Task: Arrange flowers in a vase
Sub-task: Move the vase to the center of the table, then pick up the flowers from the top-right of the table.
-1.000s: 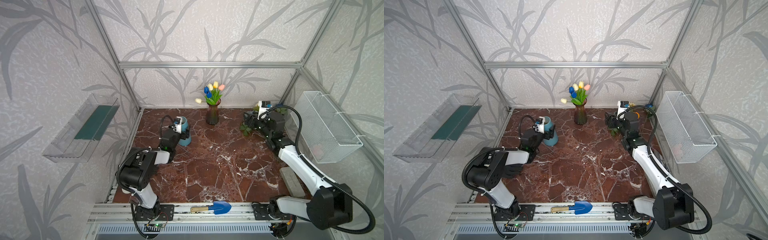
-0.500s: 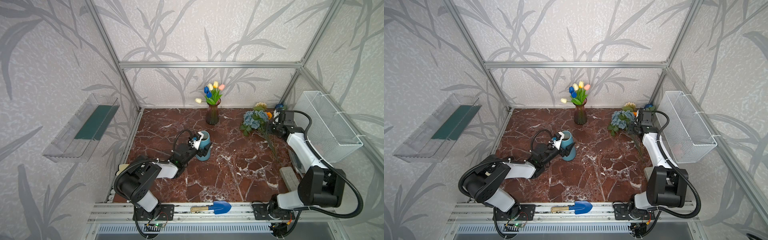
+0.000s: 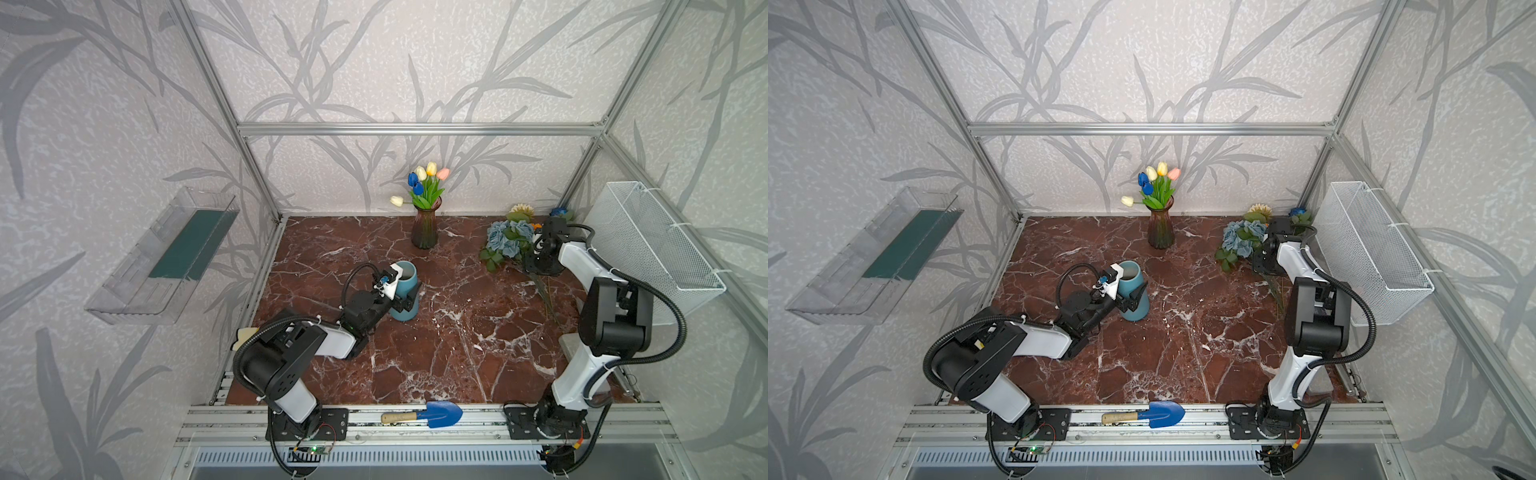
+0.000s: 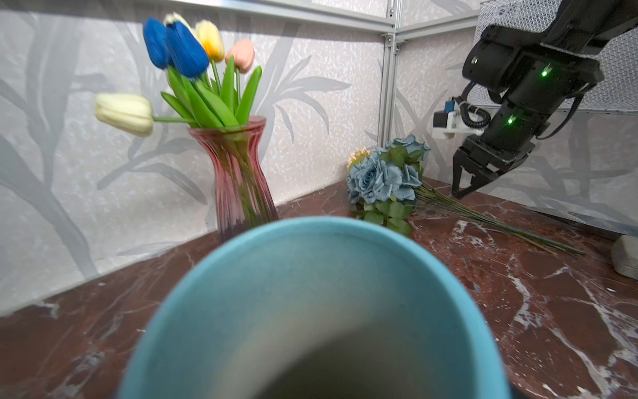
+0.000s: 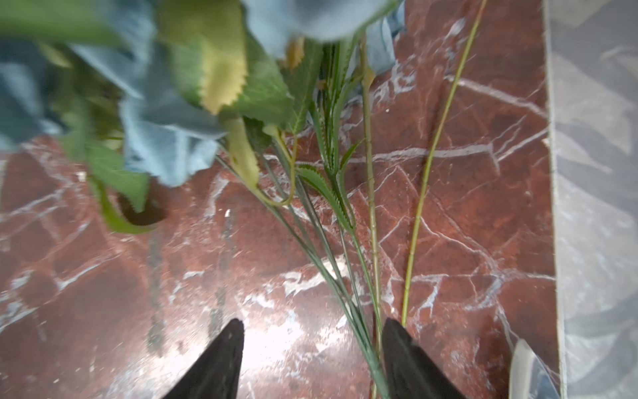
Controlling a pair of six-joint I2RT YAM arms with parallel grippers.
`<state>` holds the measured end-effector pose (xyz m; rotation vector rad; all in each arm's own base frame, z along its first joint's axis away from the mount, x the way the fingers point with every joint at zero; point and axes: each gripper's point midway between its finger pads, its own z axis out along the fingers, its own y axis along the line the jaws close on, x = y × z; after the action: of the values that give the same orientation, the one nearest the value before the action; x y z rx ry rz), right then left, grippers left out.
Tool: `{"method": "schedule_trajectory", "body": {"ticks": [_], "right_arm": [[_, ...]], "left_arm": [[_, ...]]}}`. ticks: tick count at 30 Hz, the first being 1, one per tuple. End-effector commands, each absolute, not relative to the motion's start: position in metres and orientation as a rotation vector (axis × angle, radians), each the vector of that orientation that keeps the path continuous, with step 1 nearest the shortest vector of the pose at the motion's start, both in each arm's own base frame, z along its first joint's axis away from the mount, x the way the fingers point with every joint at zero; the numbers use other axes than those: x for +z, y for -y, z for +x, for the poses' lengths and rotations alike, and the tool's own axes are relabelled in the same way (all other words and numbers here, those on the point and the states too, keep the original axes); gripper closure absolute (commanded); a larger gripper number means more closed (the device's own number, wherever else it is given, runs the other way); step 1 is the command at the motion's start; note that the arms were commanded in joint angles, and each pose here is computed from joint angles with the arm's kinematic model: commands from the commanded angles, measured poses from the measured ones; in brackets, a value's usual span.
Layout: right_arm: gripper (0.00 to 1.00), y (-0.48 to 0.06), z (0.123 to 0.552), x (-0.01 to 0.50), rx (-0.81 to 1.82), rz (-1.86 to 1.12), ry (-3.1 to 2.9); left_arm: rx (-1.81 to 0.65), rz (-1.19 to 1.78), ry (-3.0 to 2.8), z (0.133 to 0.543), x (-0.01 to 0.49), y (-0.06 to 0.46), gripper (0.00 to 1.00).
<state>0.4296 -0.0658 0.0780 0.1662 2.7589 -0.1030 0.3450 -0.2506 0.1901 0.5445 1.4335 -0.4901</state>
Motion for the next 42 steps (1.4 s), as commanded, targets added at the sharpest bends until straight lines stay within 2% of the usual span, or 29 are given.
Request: {"method": "schedule_trajectory", "body": {"ticks": [1,10,17,20,28,31,42], "right_arm": [[0.41,0.063,0.425,0.065,-0.078,0.073,-2.819],[0.52,0.067,0.437,0.040,-0.106,0.019,-2.837],[0.66,0.066,0.441,0.029,-0.098,-0.008,-2.848],[0.74,0.062,0.444,0.035,-0.073,-0.017,-2.826],[0.82,0.043,0.446,0.072,-0.018,-0.064,-2.713],[0.87,0.034,0.446,0.088,0.028,-0.065,-2.678],[0.89,0.015,0.444,0.129,0.148,-0.026,-2.556]], "left_arm": [[-0.484,0.523,-1.329,0.343,0.225,0.248,0.04],[-0.519,0.541,-1.329,0.336,0.235,0.250,0.02],[-0.526,0.519,-1.313,0.324,0.254,0.240,0.02],[-0.519,0.521,-1.315,0.319,0.259,0.236,0.02],[-0.506,0.500,-1.313,0.309,0.265,0.225,0.02],[-0.493,0.488,-1.319,0.308,0.264,0.221,0.02],[-0.471,0.465,-1.352,0.302,0.251,0.210,0.02]]}}
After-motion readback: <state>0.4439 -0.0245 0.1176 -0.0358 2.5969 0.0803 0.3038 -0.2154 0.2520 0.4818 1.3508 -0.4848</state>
